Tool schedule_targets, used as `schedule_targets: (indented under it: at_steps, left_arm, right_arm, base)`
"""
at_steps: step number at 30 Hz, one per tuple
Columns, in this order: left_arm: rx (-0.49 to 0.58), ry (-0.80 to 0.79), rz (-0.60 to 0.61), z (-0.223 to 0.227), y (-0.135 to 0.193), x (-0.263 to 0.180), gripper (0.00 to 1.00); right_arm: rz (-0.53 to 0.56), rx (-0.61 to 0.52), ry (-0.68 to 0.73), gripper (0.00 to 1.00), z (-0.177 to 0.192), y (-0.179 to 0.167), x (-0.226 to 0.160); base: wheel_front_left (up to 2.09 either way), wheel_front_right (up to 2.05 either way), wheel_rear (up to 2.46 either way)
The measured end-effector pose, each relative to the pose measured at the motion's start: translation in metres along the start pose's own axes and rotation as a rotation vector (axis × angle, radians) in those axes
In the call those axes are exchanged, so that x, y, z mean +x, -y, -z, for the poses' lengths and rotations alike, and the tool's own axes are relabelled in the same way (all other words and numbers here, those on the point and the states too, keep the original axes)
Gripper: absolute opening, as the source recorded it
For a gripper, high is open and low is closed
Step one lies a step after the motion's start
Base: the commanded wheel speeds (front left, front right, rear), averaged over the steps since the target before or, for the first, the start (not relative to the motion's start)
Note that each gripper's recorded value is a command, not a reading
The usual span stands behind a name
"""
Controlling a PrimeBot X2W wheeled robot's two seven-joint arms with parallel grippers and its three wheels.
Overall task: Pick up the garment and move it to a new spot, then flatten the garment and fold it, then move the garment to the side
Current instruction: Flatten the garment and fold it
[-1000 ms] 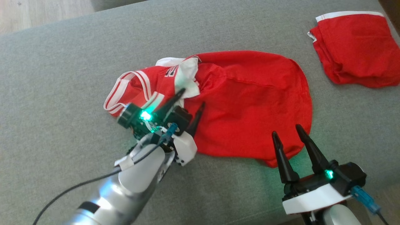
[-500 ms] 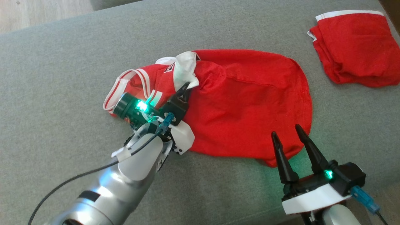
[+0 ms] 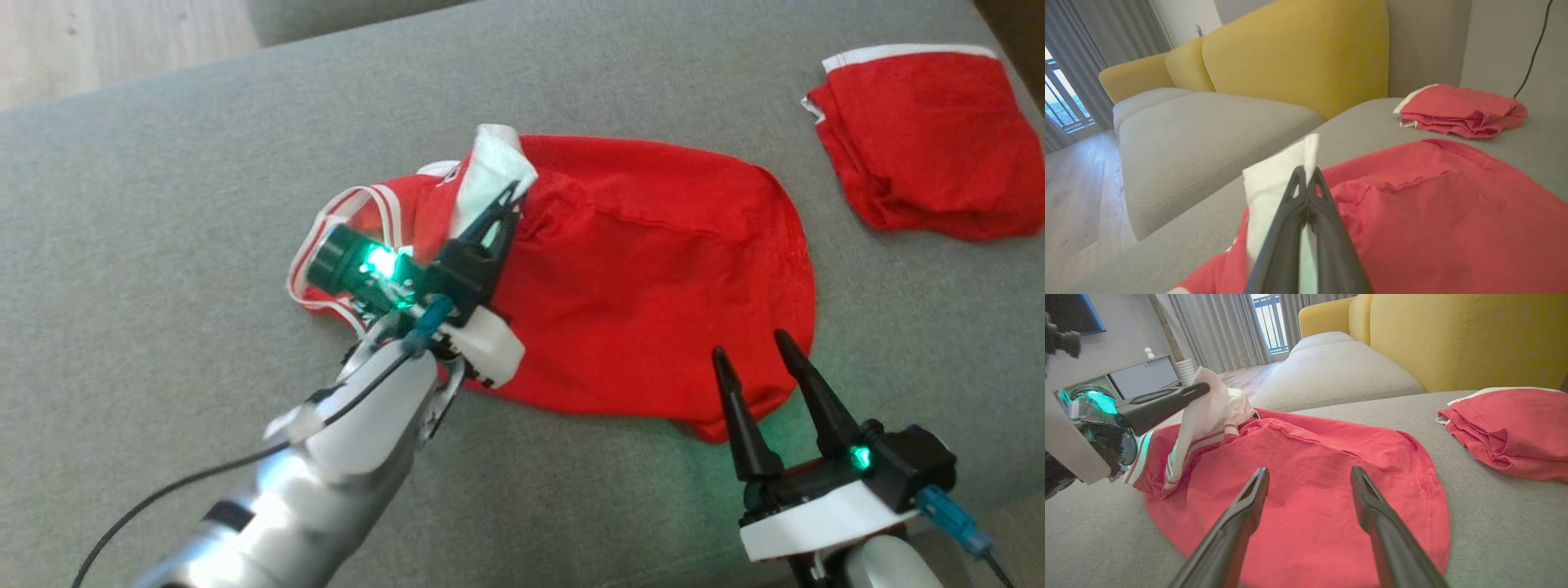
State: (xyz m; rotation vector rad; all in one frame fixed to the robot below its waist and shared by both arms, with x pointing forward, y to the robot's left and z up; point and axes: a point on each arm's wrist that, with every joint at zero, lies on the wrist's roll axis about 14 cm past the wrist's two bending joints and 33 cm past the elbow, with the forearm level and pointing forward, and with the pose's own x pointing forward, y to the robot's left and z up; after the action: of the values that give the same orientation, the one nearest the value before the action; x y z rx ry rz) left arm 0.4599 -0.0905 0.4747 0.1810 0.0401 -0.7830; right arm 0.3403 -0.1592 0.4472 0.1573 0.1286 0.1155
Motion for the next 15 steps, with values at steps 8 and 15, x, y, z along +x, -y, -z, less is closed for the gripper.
schedule_targets:
  at_steps: [8, 15]
  left_arm:
    - [0.004, 0.006, -0.158, 0.006, -0.053, -0.054, 0.0]
    - [0.032, 0.01, -0.229, -0.002, -0.082, -0.076, 0.0]
  right_arm:
    - [0.009, 0.021, -0.008, 1.0, 0.003, 0.007, 0.005]
    - [0.041, 0.036, -0.133, 1.0, 0.032, 0.043, 0.015]
  base:
    - [0.0, 0.0, 0.0]
    - [0.0, 0.0, 0.0]
